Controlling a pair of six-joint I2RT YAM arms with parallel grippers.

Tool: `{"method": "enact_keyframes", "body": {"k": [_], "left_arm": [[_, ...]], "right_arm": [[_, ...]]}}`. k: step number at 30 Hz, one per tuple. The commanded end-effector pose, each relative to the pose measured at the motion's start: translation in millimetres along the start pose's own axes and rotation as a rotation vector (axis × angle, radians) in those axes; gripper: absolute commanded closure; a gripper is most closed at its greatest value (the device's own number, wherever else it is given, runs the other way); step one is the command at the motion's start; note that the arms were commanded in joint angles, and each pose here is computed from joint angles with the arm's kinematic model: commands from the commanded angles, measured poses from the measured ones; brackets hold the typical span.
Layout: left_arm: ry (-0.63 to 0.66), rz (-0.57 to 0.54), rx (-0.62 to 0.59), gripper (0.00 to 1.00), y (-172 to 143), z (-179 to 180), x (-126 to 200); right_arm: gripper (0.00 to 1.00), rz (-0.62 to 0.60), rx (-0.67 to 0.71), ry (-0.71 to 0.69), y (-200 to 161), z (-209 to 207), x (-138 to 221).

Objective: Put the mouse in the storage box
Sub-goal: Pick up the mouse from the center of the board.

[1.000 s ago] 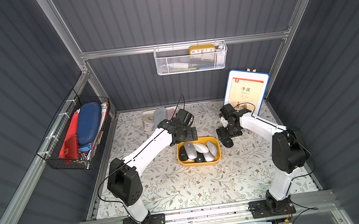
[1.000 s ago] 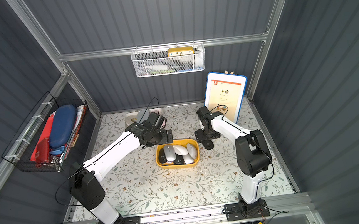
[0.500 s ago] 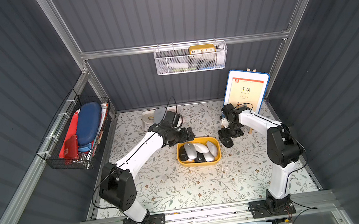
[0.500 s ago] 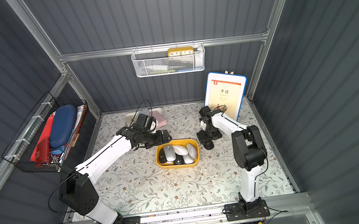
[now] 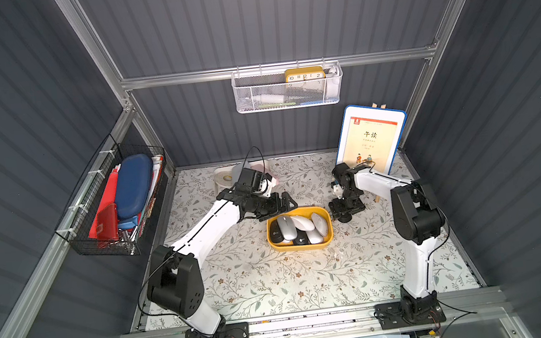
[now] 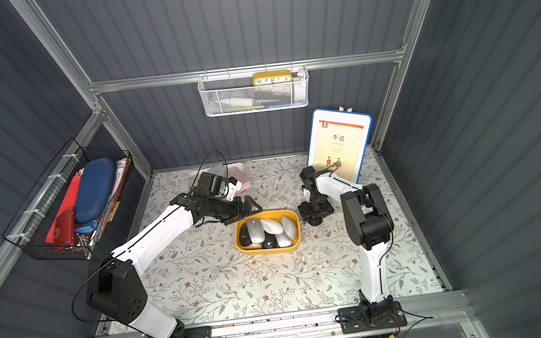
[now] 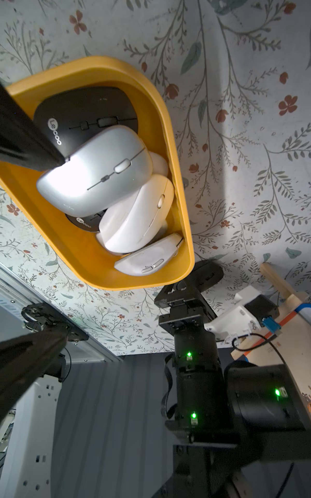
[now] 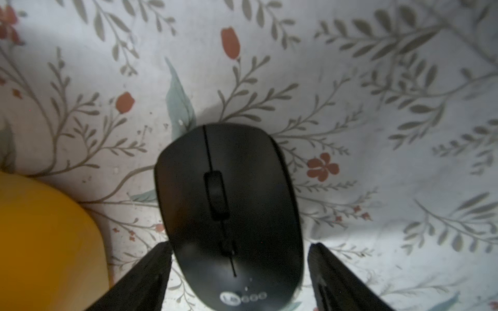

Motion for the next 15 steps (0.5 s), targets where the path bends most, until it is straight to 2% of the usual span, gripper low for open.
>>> {"method": "enact_keyframes", "body": {"k": [1, 7, 11, 15], "left_arm": [[-0.07, -0.002, -0.042, 0.04, -3, -12, 4], [-0.07, -0.007, -0.04, 0.04, -2, -10, 2], [-0.063, -0.011, -0.04, 0.04, -2, -10, 3], [-0.048, -0.026, -0.045, 0.03, -2, -10, 8]], "right_arm": [[0.2, 0.014, -0.025, 0.002, 2, 0, -2], [0.26, -0.015, -0.062, -0.018, 4, -3, -1], [0.35, 0.002, -0.072, -0.008, 0, 1, -6], [0.37, -0.011, -0.069, -0.018, -4, 7, -4]]}}
Point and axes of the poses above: each gripper's point midway between its finger pads, its own x axis back along the fingers, its own z axis along the line the jaws close on, y = z × x, the point moved 3 cm from there along x, back along the fingers, and after that the axes turned 3 degrees about -x, right-handed, at the moved point
